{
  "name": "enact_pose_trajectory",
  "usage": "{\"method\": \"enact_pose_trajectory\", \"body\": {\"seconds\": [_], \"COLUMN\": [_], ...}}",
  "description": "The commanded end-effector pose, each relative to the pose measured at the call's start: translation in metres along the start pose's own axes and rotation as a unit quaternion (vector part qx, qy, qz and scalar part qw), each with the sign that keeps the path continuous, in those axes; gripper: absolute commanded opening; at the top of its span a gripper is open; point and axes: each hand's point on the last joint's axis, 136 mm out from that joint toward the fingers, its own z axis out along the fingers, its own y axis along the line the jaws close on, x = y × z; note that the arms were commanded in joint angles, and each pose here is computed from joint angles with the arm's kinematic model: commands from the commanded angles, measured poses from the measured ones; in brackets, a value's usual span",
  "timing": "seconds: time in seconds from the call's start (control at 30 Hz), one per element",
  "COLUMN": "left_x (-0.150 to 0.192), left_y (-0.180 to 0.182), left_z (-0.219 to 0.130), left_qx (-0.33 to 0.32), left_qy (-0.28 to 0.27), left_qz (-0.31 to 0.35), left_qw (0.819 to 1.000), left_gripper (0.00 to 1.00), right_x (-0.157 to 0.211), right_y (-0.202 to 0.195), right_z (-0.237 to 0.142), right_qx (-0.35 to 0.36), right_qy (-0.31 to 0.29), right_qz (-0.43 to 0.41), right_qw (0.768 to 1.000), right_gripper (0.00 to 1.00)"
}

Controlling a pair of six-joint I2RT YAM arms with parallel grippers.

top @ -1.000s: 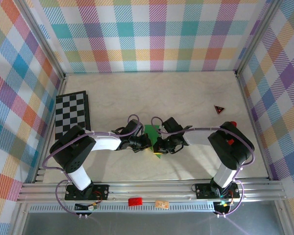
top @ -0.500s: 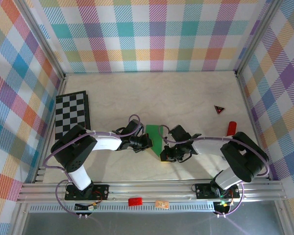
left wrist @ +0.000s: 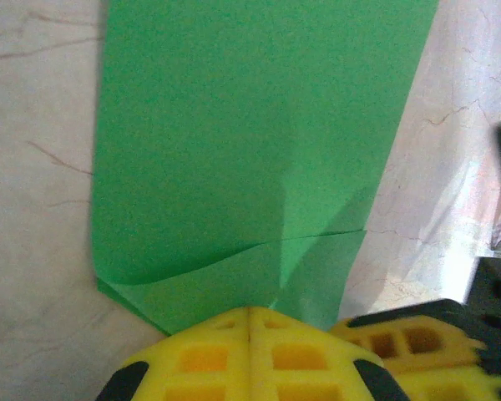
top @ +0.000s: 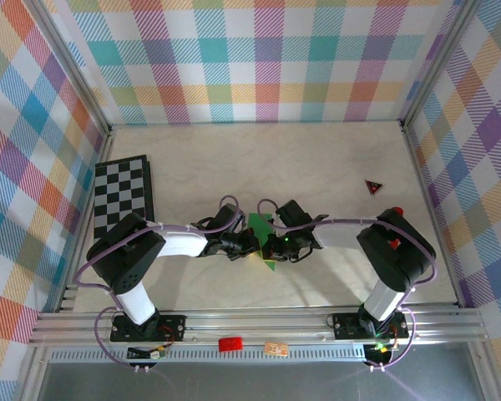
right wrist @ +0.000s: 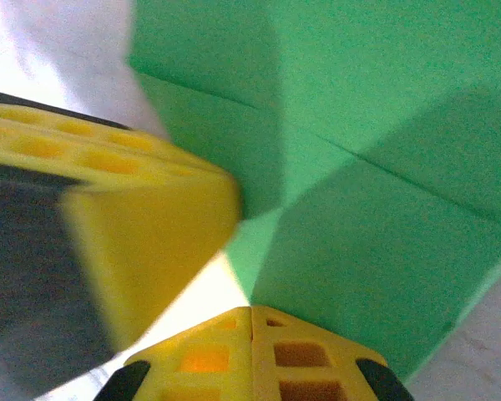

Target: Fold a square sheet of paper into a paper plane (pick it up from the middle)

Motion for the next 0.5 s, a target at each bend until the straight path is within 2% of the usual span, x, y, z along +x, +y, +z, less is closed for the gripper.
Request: {"method": "enact_pose_trajectory", "body": {"seconds": [0.0, 0.23, 0.47], "left_x": [0.013, 0.012, 0.012], "left_y": [0.042, 0.044, 0.042], "left_z": [0.006, 0.006, 0.007], "left_qx": [-0.074, -0.077, -0.076], "left_qy": [0.013, 0.011, 0.012], "left_qz": [-0.016, -0.017, -0.016], "left_qw": [0.997, 0.997, 0.997], "left_gripper": [0.0, 0.0, 0.0], "right_x": [0.019, 0.048, 0.048], "right_y": [-0.018, -0.023, -0.011], "right_z": [0.005, -0.005, -0.021], "right_qx": [0.018, 0.007, -0.005], "right_qy": [0.018, 0.038, 0.025], "right_qz": [0.018, 0.007, -0.01], "right_qw": [0.999, 0.999, 1.0], "right_gripper": [0.07, 0.08, 0.08]}}
